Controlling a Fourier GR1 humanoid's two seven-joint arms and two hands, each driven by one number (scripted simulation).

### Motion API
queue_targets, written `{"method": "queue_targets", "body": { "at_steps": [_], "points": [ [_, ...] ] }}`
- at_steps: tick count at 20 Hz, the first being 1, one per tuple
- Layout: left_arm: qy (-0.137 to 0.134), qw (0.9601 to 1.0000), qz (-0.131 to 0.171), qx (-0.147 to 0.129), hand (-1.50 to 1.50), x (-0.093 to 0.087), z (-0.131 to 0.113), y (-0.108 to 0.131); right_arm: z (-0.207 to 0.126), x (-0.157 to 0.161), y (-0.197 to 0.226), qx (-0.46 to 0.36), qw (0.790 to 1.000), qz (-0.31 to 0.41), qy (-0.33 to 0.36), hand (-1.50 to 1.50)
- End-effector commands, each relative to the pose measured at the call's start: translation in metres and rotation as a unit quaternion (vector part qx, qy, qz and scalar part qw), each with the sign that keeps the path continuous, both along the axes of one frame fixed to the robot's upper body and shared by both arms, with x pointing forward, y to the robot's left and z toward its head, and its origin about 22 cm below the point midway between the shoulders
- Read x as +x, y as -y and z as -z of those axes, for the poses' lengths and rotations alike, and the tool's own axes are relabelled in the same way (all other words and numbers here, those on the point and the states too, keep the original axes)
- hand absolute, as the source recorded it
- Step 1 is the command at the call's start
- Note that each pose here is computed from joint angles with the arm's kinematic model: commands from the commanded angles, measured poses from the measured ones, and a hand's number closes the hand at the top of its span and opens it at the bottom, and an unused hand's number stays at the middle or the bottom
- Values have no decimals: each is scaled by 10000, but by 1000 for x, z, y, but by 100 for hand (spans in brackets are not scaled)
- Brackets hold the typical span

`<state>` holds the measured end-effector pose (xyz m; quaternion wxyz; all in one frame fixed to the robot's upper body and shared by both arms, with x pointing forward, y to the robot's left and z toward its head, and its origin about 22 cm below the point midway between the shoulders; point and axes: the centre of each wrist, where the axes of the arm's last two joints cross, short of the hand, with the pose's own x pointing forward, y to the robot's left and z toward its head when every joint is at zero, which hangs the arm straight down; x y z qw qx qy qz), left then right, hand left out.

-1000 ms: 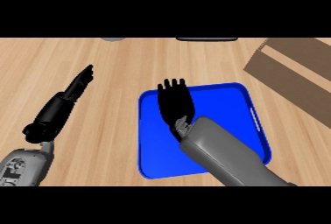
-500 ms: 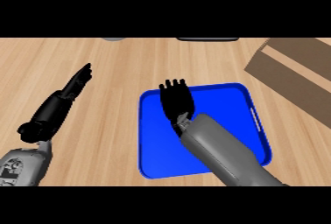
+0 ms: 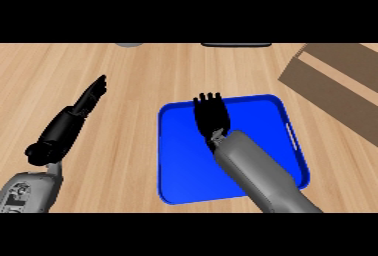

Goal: Pick the cupcake from the tray and place it in the cardboard box

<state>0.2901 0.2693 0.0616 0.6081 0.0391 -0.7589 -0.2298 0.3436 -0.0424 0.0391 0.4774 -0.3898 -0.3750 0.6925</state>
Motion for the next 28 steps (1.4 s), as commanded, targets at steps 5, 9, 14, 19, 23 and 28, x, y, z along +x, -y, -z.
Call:
{"method": "queue_targets", "body": {
  "at_steps": [5,9,14,19,23,28],
  "points": [
    [-55,10000,-16,54,0,8,1,10,14,4,1,155,9997,27,-191,-150],
    [-31,10000,7,24,0,1,4,3,15,14,16,113,9970,-753,-109,150],
    [36,10000,-30,83,0,15,-10,8,37,12,13,304,9931,-1017,501,150],
    [3,10000,13,61,0,-3,4,4,40,18,44,868,9882,-1142,537,150],
    [44,10000,-28,31,0,4,-2,-5,20,41,124,2118,9706,-1106,311,150],
    [-45,10000,-63,-17,0,7,-8,11,5,44,145,2390,9545,-1509,946,150]
  ]
}}
